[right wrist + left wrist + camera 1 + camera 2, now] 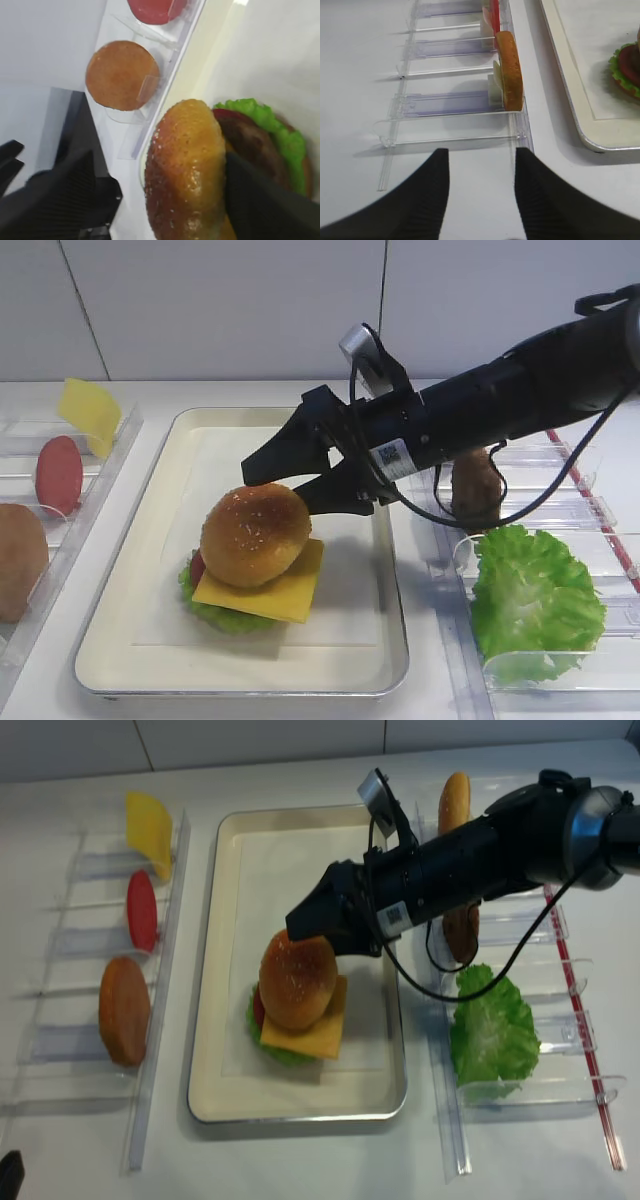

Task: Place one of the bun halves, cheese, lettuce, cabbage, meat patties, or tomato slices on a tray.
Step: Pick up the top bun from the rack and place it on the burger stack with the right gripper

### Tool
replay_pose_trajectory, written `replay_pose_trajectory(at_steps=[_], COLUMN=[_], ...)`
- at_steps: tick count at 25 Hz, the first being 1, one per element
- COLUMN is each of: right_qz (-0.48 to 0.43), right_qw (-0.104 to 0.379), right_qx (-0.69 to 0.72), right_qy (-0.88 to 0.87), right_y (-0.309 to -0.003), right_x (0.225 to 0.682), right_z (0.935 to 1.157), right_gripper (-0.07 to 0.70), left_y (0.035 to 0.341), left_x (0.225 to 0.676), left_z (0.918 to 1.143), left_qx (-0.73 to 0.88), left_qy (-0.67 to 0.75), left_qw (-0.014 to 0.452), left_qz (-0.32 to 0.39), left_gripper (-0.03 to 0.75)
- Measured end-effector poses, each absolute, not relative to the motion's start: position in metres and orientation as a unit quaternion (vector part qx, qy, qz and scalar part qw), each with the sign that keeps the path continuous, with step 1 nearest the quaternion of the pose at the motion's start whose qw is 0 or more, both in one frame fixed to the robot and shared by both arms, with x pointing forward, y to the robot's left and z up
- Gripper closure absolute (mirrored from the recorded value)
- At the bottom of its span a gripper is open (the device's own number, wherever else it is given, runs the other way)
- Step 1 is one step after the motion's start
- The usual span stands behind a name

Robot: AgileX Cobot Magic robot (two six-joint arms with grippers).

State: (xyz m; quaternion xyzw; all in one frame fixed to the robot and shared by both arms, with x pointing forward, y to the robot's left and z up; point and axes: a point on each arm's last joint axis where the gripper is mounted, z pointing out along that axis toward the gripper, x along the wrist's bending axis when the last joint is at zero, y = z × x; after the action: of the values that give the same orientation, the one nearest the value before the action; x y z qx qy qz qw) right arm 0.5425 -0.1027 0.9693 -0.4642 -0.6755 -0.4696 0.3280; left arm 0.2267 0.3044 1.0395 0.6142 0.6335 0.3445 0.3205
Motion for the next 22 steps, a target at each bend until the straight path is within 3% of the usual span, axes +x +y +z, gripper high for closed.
replay_pose_trajectory(at_steps=[9, 22], right_qz=[-0.438, -0.428], right_qw=[0.283, 0.289], right_qx=[-0.429, -0.432], right_qy=[-0.737, -0.740], right_y=[-0.1034, -0.1027], right_x=[0.5493, 0.5494], right_z=[0.9741, 0.9762], right_gripper=[0.070, 0.070], left_y=[0.3044, 0.3044], left_x=[0.2267, 0.2267], left_z=[1.0395, 1.0395], left_qx=[0.614, 0.614], left_qy=[0.634, 0.634], left_qw=[0.321, 0.321], left_qz=[0.344, 0.344], left_gripper=[0.390, 0.390])
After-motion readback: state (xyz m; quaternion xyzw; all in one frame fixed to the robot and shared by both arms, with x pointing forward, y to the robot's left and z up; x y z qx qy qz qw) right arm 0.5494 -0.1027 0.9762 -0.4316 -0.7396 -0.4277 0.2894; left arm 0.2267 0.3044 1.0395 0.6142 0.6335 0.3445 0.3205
